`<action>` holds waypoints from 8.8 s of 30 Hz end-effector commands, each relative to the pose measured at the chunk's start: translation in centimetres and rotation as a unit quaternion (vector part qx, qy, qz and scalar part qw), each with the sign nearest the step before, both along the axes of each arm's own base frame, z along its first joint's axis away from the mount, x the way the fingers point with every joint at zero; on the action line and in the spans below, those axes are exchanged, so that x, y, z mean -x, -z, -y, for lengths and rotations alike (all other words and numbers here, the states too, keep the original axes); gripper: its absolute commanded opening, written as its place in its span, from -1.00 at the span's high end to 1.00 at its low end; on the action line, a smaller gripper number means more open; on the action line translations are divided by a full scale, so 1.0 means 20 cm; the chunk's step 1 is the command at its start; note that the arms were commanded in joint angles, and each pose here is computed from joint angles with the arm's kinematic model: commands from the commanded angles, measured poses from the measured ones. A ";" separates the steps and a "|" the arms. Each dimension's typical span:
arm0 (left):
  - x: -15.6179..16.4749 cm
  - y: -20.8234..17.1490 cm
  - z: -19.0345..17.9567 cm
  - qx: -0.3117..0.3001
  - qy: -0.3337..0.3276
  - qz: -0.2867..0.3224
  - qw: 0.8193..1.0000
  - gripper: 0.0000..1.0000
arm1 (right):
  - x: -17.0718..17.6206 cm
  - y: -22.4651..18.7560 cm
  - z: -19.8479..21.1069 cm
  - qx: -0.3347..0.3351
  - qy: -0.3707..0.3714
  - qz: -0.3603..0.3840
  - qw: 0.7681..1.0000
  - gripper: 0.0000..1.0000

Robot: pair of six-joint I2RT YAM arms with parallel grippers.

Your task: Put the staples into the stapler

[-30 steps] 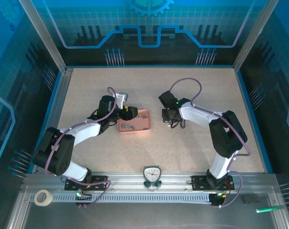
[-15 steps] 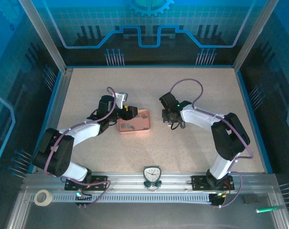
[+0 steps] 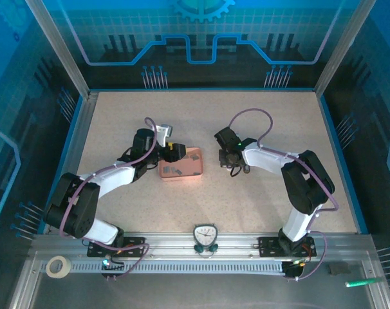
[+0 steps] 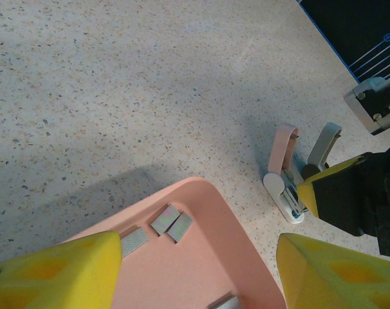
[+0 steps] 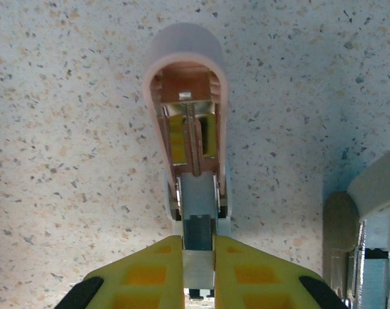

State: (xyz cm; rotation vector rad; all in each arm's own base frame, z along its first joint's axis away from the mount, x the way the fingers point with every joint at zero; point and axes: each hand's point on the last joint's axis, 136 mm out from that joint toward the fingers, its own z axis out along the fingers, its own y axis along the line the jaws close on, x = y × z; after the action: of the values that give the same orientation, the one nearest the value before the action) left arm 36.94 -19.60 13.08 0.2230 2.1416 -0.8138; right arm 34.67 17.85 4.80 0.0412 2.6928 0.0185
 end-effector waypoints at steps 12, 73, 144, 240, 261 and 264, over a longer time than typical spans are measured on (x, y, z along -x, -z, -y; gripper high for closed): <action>-0.02 -0.08 0.02 0.001 0.005 0.023 1.000 -0.32 | -0.03 -0.10 0.00 0.000 -0.023 0.051 0.998 0.69; -0.03 -0.11 0.12 0.013 0.035 0.024 0.999 -0.31 | 0.04 -0.31 0.03 -0.069 -0.041 0.052 0.995 0.69; -0.11 0.21 1.06 -0.011 0.076 -0.168 0.983 -0.53 | 0.36 -0.48 0.51 -0.144 0.060 0.097 0.983 0.67; -0.23 -0.01 -0.01 -0.010 -0.094 -0.040 0.995 -0.66 | 0.04 0.03 -0.01 -0.022 -0.015 -0.008 1.000 0.69; -0.23 -0.01 -0.01 -0.010 -0.094 -0.039 0.995 -0.66 | 0.04 0.07 0.00 -0.010 -0.013 -0.013 1.000 0.70; -0.23 -0.01 -0.01 -0.010 -0.093 -0.040 0.995 -0.65 | 0.03 0.03 0.00 -0.012 -0.016 -0.004 1.000 0.70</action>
State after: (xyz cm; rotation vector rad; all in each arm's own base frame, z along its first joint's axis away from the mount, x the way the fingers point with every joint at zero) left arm 41.58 -19.61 12.62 -0.0293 2.2330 -0.6966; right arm 34.27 18.12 3.99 0.0069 2.7115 0.0987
